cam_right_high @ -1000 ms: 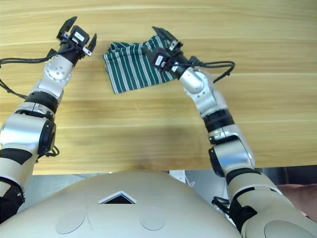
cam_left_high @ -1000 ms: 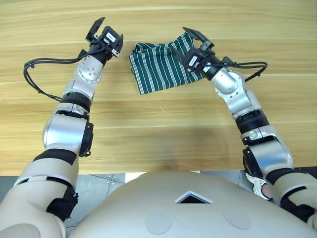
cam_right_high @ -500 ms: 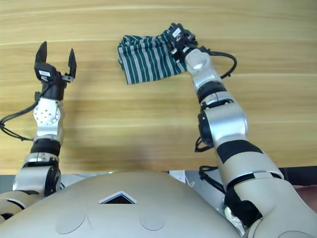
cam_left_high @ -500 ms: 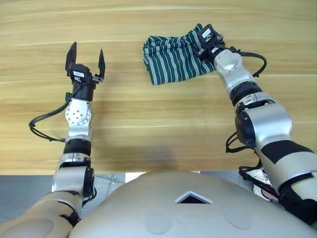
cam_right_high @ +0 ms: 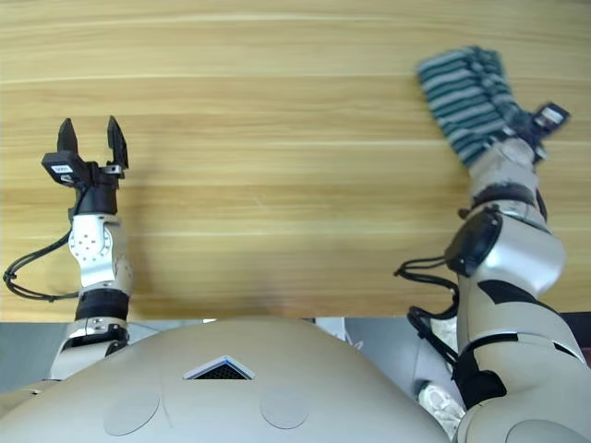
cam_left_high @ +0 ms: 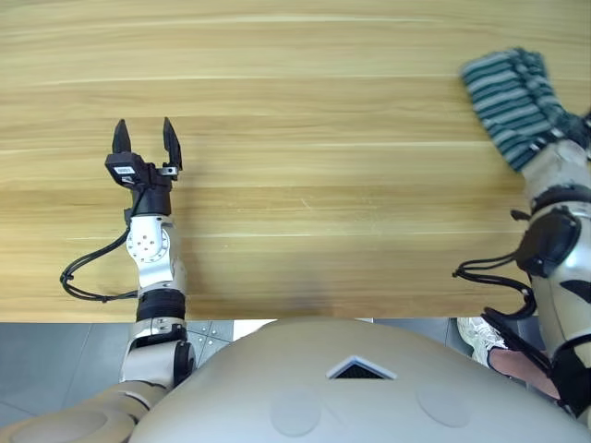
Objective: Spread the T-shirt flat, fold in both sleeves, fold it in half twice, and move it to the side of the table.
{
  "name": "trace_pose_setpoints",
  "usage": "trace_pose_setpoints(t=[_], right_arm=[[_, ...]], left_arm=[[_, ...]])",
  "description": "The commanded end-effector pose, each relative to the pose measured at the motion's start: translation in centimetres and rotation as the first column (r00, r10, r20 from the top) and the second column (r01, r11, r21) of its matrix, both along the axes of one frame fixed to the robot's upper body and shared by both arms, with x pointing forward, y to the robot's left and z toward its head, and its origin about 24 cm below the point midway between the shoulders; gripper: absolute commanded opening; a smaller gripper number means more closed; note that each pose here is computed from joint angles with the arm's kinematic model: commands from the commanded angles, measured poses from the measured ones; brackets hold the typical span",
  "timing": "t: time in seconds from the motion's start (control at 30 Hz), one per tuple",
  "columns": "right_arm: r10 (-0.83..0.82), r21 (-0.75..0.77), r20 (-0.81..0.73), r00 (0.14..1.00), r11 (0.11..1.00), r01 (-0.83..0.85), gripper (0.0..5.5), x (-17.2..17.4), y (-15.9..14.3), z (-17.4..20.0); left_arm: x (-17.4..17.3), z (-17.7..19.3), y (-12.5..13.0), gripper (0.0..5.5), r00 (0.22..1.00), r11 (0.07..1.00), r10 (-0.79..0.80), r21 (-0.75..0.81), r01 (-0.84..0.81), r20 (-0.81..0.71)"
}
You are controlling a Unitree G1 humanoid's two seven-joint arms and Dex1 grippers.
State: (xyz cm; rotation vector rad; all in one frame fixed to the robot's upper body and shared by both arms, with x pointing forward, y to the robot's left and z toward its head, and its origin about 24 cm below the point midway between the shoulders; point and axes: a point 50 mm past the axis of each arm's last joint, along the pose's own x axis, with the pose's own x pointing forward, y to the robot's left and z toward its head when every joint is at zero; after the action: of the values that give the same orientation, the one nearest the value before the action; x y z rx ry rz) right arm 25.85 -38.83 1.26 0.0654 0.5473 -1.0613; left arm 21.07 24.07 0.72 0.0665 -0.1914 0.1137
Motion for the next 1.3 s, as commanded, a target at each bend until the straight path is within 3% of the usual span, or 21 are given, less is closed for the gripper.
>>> trace_pose_setpoints(t=[0.03,0.17,0.27,0.37,0.47,0.53,0.57,0.63,0.73,0.83,0.93,1.0,1.13,1.3], right_arm=[[-0.233,0.037,-0.171,0.957,0.969,0.243,3.0,-6.4,-1.4,-3.9],[-0.196,0.054,-0.076,0.978,0.978,0.201,3.0,-3.8,-0.1,-3.1],[-0.104,-0.051,0.152,0.983,0.992,0.113,3.0,1.2,1.1,0.8],[0.25,-0.383,0.316,0.915,0.916,-0.118,3.0,7.4,5.6,6.7],[0.714,-0.561,0.22,0.665,0.65,-0.513,3.0,12.2,16.1,8.4],[0.919,-0.593,0.058,0.389,0.346,-0.727,3.0,12.8,25.1,7.1],[0.974,-0.587,0.0,0.227,0.184,-0.789,3.0,12.1,29.6,6.2],[0.999,-0.551,-0.043,-0.011,-0.033,-0.834,3.0,10.1,36.2,5.0],[0.988,-0.527,-0.043,-0.151,-0.151,-0.836,3.0,8.1,40.5,4.4],[0.989,-0.396,-0.037,-0.145,-0.148,-0.906,3.0,7.1,39.7,1.6],[0.999,-0.361,-0.007,-0.045,-0.044,-0.932,3.0,7.6,36.7,0.6],[0.999,-0.382,-0.002,0.051,0.046,-0.923,3.0,7.9,33.5,0.0],[0.98,-0.443,0.044,0.194,0.193,-0.875,3.0,7.0,27.8,-0.9],[0.952,-0.515,0.134,0.275,0.304,-0.802,3.0,5.2,24.5,-0.8]], left_arm=[[-1.9,-0.7,0.1,3.72,0.999,0.999,0.05,-0.018,-0.05,-0.017],[-4.5,-0.9,1.4,3.72,0.989,0.989,0.149,-0.016,-0.15,-0.021],[-7.1,-1.0,2.3,3.72,0.972,0.972,0.235,0.009,-0.235,-0.017],[-8.7,-0.9,2.7,3.72,0.96,0.96,0.281,0.002,-0.281,-0.006],[-8.7,-0.6,2.4,3.72,0.958,0.958,0.286,-0.018,-0.286,0.009],[-8.1,0.0,2.5,3.72,0.952,0.949,0.304,-0.092,-0.3,0.034],[-7.8,0.4,2.6,3.72,0.95,0.945,0.309,-0.13,-0.301,0.049],[-7.2,1.0,2.3,3.72,0.955,0.948,0.288,-0.164,-0.274,0.067],[-6.8,1.8,1.8,3.72,0.966,0.958,0.246,-0.173,-0.23,0.079],[-6.1,2.2,1.8,3.72,0.959,0.948,0.273,-0.192,-0.255,0.072],[-4.1,0.9,1.2,3.72,0.961,0.938,0.275,-0.227,-0.263,0.021],[-1.7,-0.4,-0.3,3.72,0.983,0.957,0.179,-0.221,-0.185,-0.045],[1.7,-1.0,-3.4,3.72,0.997,0.993,0.017,-0.118,-0.026,-0.075],[3.1,-0.9,-7.2,3.72,0.994,0.987,-0.098,0.121,0.104,-0.053]])
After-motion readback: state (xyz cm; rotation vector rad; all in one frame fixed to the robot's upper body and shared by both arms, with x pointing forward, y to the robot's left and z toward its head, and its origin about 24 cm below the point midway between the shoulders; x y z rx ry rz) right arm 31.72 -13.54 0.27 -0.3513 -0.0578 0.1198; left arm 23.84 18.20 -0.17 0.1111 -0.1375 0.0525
